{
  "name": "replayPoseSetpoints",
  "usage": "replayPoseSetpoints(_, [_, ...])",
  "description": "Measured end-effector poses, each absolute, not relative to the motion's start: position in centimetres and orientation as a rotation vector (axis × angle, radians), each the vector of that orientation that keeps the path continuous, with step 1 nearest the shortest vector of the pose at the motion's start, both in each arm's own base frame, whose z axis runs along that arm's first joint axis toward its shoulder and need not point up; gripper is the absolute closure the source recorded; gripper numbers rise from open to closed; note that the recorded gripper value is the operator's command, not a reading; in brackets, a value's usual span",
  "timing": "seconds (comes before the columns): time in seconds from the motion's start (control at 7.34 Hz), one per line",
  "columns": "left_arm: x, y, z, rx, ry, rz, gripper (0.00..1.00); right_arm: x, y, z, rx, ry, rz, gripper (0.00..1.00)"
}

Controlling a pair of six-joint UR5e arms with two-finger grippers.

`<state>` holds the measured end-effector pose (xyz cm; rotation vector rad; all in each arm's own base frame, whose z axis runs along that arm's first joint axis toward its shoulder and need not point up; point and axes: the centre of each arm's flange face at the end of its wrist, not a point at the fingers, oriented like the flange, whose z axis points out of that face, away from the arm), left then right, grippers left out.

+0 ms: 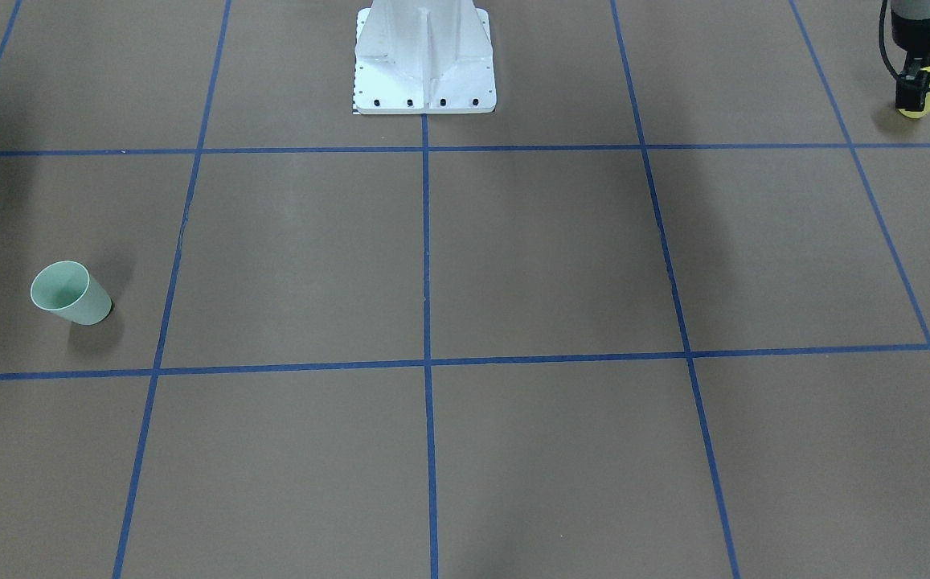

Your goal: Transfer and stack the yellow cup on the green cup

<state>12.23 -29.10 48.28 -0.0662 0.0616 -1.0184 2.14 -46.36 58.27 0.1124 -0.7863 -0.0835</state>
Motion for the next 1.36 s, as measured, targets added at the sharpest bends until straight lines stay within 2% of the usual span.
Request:
replayPoseSetpoints(0.41, [16.0,-27.9,51.4,-0.089,-0.147,-1.169,0.00,2.1,-46.4,58.3,0.113,-0.786,-0.083,0.00])
replayPoseSetpoints(1.36, [19.2,-26.2,66.7,-0.058,-0.555,-1.386,0.00,2.0,-46.8,57.9,0.120,-0.789,-0.089,0.00])
